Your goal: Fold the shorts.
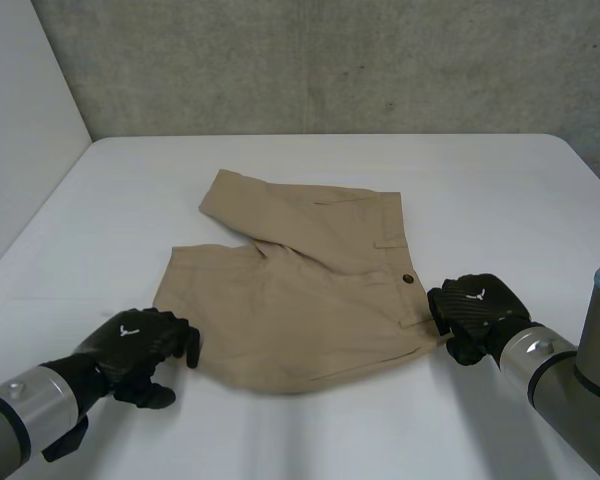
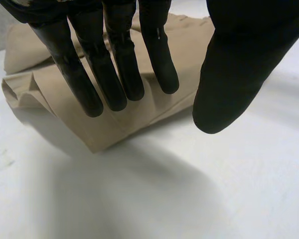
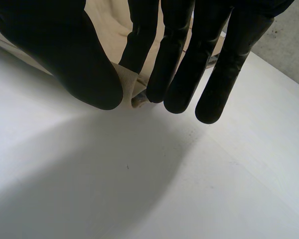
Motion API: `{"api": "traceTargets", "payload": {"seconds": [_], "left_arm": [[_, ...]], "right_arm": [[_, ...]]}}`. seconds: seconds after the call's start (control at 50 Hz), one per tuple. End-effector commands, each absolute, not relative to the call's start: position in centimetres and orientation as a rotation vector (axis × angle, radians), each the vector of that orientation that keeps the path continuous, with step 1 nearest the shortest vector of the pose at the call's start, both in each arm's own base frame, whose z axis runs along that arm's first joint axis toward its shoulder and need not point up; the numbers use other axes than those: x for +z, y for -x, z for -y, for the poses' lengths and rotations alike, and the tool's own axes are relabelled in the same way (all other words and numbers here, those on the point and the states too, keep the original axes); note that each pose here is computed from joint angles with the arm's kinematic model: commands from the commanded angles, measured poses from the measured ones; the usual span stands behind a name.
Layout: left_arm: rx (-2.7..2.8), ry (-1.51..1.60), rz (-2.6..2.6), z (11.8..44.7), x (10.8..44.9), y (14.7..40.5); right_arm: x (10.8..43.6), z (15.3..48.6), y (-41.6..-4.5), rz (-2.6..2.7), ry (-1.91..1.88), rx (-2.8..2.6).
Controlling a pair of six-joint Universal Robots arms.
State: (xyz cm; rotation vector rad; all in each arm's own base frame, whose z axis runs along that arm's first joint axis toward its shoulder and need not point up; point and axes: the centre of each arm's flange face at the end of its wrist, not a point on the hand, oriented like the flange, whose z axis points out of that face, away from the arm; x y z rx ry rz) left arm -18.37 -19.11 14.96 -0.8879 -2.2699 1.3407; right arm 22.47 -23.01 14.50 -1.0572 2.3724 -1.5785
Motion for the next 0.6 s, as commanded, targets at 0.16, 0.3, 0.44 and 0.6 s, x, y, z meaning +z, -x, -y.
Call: {"api": "traceTargets", "payload": {"seconds": [0.16,0.3,0.44,0.6], "left_arm": [[1.315,0.881,2.325,22.5,13.5,18.5],[1.359,0.901,2.354,24.0,13.3,18.8],[1.382,0.916,2.34,24.9,13.3,19.2],[1.439,0.928,2.34,25.9,12.9,20.0]], "right_arm": [[14.4,22.8,-22.5,-2.375,1.062,-1.568],[14.3,22.8,-22.5,-2.375,1.064,-1.566],[14.3,22.7,-22.5,-2.374,1.065,-1.565],[14.2,22.6,-22.6,-2.373,1.073,-1.561]]}}
